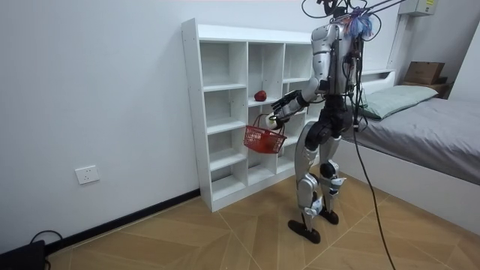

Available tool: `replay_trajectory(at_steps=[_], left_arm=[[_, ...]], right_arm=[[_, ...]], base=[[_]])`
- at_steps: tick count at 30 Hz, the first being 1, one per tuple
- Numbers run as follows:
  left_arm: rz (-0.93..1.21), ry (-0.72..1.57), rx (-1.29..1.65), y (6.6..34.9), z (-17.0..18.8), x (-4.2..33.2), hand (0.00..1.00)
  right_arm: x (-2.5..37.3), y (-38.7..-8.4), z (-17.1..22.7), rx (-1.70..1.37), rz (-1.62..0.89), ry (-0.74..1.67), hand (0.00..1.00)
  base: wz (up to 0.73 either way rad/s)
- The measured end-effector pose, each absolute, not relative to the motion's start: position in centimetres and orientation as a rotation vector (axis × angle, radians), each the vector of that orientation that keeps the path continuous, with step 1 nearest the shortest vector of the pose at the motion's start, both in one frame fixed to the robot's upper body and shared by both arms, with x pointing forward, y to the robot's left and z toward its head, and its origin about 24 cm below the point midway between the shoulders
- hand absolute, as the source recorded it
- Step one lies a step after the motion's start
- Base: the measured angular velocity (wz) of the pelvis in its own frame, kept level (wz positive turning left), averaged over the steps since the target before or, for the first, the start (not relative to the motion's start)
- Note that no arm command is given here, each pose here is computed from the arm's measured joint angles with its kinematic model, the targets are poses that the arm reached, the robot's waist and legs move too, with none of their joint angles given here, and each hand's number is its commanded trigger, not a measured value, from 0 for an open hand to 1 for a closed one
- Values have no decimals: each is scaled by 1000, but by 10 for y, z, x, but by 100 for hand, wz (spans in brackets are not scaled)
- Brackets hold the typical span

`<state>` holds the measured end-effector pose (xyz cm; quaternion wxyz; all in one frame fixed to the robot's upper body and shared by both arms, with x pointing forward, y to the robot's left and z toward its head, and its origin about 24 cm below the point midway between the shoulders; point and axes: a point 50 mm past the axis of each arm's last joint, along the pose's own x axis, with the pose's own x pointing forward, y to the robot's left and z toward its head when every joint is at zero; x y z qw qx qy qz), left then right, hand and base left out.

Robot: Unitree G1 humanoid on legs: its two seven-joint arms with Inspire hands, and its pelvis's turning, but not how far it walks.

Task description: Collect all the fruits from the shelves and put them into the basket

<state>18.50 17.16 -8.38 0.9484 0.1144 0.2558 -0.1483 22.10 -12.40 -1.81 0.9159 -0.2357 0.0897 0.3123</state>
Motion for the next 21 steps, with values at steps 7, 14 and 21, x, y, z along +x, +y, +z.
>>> replay_trajectory(at_steps=[7,14,21], left_arm=[[-231,576,234,184,-93,171,100],[-211,581,222,185,-94,171,100],[-200,594,208,185,-97,169,100]], right_arm=[[228,-124,6,-482,539,55,0],[233,-122,31,-462,426,-99,0],[237,-124,37,-457,356,-137,0]], base=[[1],[1],[0]])
